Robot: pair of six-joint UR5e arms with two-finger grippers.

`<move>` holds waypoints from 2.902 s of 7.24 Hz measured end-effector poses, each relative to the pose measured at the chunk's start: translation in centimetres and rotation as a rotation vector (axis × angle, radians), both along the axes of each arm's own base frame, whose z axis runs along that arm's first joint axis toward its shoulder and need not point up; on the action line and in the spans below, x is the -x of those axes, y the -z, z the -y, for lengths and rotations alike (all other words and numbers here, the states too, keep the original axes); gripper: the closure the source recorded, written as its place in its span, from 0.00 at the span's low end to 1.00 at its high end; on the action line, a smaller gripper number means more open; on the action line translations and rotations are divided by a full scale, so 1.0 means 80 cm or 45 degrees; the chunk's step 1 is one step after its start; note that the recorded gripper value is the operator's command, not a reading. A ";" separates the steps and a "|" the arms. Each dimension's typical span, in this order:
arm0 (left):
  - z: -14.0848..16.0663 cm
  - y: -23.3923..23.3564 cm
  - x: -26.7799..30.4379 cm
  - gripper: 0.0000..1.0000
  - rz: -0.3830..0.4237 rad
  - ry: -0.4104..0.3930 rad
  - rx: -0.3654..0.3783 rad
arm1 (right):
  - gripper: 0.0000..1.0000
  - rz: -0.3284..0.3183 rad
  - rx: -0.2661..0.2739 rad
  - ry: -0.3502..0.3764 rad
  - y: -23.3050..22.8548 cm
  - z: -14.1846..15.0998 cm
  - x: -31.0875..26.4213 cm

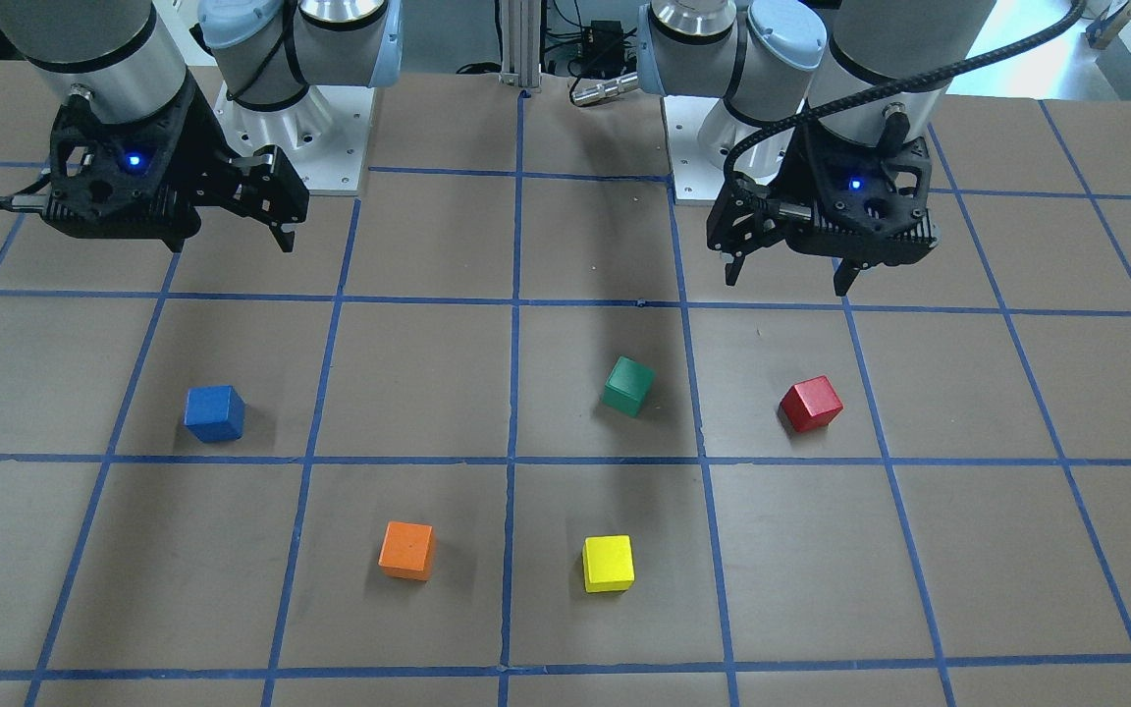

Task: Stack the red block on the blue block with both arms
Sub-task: 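Lower the left gripper toward the red cube, then close the left gripper on the red cube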

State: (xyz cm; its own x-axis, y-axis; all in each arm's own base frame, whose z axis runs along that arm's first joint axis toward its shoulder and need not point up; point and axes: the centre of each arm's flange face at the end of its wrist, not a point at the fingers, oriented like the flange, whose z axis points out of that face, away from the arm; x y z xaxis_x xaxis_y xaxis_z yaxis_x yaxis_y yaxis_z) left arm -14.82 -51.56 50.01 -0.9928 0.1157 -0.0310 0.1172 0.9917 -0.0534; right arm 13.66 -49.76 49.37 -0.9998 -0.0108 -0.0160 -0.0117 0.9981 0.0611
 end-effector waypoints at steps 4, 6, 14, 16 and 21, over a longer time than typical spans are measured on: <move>-0.004 -0.001 0.000 0.00 0.002 -0.006 0.002 | 0.00 -0.004 -0.001 0.000 0.000 0.000 0.000; -0.005 -0.002 0.000 0.00 0.002 -0.010 0.002 | 0.00 -0.004 -0.001 0.000 0.000 0.000 0.000; 0.018 0.102 -0.155 0.00 -0.024 -0.244 -0.178 | 0.00 -0.004 -0.004 0.000 0.002 0.000 0.001; 0.005 0.201 -0.206 0.00 -0.022 -0.310 -0.144 | 0.00 -0.004 -0.004 -0.001 0.001 0.000 0.001; -0.033 0.361 -0.204 0.04 -0.030 -0.357 -0.149 | 0.00 -0.004 -0.003 -0.002 0.001 0.000 0.000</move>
